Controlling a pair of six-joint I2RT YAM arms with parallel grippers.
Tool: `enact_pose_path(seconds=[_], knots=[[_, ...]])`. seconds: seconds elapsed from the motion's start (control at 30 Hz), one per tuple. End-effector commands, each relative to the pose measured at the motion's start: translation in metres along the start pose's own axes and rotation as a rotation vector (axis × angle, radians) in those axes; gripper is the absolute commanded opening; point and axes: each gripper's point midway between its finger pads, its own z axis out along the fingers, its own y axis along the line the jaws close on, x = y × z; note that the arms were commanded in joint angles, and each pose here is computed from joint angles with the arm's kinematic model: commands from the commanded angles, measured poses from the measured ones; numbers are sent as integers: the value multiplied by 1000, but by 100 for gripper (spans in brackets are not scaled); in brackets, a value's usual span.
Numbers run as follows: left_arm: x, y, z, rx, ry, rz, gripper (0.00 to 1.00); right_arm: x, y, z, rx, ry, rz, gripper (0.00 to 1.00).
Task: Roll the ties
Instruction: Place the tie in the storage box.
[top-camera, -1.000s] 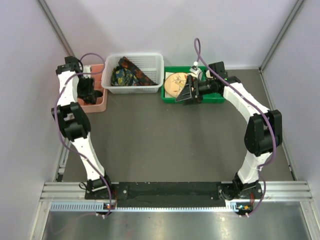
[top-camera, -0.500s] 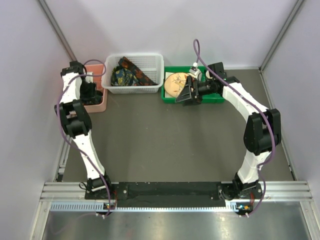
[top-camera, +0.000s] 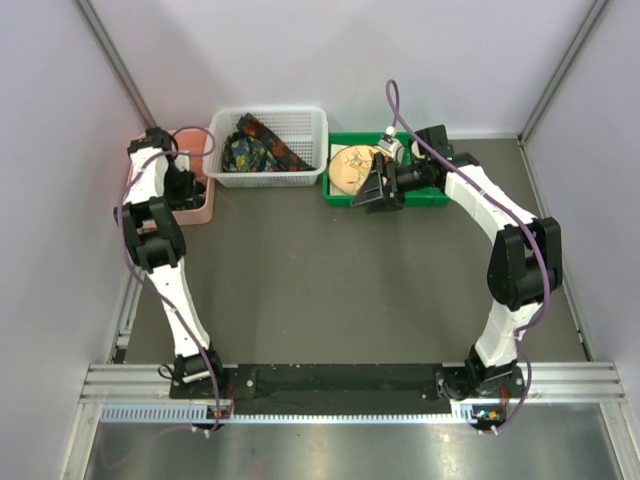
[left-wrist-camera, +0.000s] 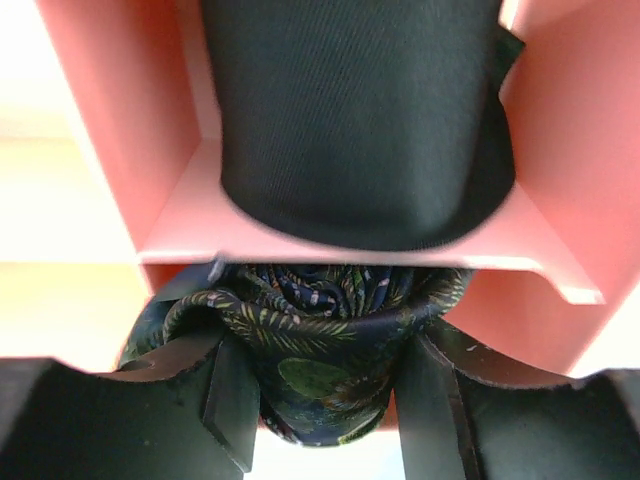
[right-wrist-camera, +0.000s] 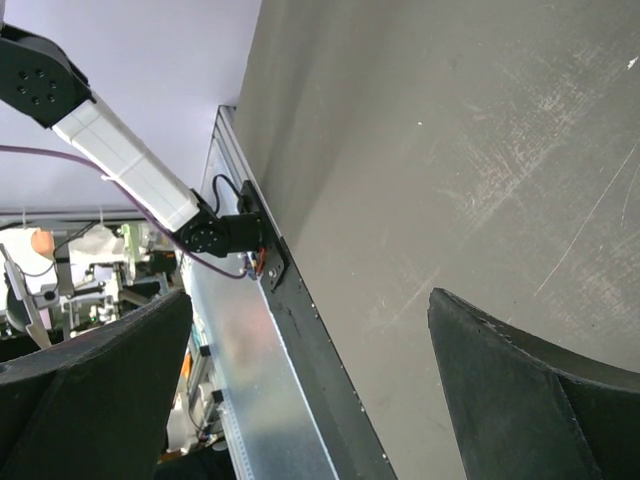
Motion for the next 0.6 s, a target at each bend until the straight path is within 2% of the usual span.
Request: enact_pose_path(seconds=[0.0, 0.07, 0.13, 0.17, 0.27, 0.3, 0.37, 0.4, 0.47, 0.57], knots=[[10, -3, 20, 1, 65, -3, 0, -1, -5, 0, -3, 0, -17, 99], [12, -5, 28, 11, 79, -4, 0, 0, -5, 0, -3, 3, -15, 99], [13, -8, 31, 23, 85, 2, 12, 0, -5, 1, -6, 6, -13, 99], [12, -10, 32, 37, 83, 1, 26, 0, -6, 1, -5, 8, -10, 99], [3, -9, 22, 32, 44, 10, 49, -1, -4, 0, -6, 8, -18, 99], [0, -8, 19, 29, 30, 14, 66, -3, -3, 0, -4, 5, -22, 99], [-9, -8, 9, 26, -16, 28, 73, -2, -3, 0, -6, 8, -22, 99], [-12, -7, 5, 25, -32, 32, 83, -2, -4, -1, -2, 8, -21, 99], [-20, -8, -6, 24, -75, 46, 93, -1, -3, -1, -1, 9, -29, 99], [-28, -7, -21, 20, -113, 49, 99, 0, -2, -3, 3, 8, -33, 99]])
